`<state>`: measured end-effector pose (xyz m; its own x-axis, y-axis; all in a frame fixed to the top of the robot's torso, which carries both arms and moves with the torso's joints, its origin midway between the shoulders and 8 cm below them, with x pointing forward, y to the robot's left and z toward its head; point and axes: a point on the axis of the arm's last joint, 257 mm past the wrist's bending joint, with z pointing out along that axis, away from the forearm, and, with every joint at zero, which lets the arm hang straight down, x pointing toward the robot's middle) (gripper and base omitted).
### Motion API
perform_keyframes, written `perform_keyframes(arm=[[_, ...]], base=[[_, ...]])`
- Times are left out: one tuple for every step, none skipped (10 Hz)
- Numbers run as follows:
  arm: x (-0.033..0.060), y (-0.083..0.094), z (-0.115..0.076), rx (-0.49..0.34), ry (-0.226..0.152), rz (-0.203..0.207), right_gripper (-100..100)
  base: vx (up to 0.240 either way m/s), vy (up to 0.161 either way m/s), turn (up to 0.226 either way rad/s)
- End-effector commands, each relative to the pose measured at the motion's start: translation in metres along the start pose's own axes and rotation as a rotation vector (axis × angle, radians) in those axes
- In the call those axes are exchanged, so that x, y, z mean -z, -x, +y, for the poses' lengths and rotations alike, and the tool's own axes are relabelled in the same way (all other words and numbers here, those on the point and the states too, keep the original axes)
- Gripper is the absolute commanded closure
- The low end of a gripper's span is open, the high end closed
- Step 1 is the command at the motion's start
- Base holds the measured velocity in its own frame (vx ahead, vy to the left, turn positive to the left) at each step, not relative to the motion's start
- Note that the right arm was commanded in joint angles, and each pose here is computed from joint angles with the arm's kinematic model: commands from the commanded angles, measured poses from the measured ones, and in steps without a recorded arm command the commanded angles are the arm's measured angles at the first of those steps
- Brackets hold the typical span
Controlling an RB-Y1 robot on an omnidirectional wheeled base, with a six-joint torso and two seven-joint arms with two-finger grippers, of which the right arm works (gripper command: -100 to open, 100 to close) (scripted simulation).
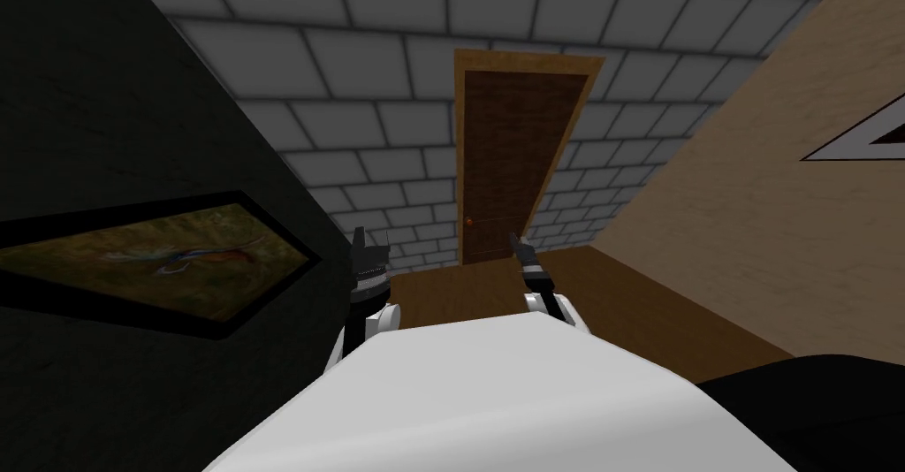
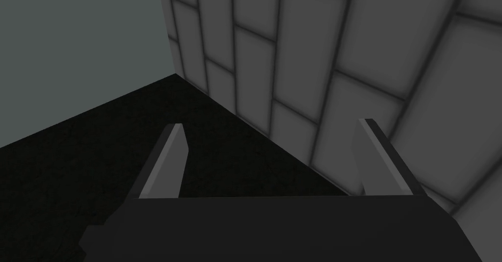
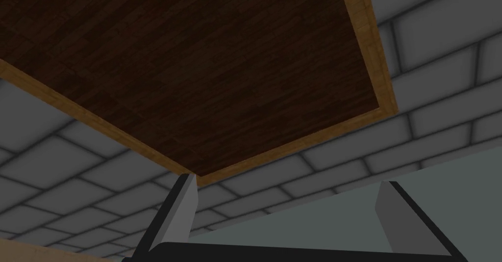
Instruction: Pull the door open
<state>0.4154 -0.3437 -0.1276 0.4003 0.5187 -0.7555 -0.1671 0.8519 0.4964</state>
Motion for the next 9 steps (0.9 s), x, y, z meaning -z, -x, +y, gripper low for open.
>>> perform_keyframes(arm=[[0.0030,-0.007,-0.012,0.054,-0.014,0.016,-100],[0.0051,-0.011,-0.020,0.085,-0.023,0.026,-100],[0.0067,-0.014,-0.027,0.116,-0.029,0.033,-100],[0.0088,-0.018,-0.034,0.146,-0.037,0.043,-100],[0.0118,-0.023,-0.042,0.174,-0.047,0.055,-100],[0.0149,-0.029,-0.050,0.201,-0.058,0.068,-100],[0.0178,-0.033,-0.058,0.228,-0.066,0.079,-100],[0.0208,-0.037,-0.065,0.255,-0.075,0.090,-100],[0.0235,-0.041,-0.071,0.281,-0.081,0.100,-100]], base=[[0.101,0.017,0.068],[0.113,0.015,0.080],[0.107,0.002,0.078],[0.095,-0.007,0.075],[0.093,-0.011,0.061],[0.103,-0.002,0.076],[0.102,0.006,0.070],[0.105,0.009,0.068],[0.104,0.005,0.068]])
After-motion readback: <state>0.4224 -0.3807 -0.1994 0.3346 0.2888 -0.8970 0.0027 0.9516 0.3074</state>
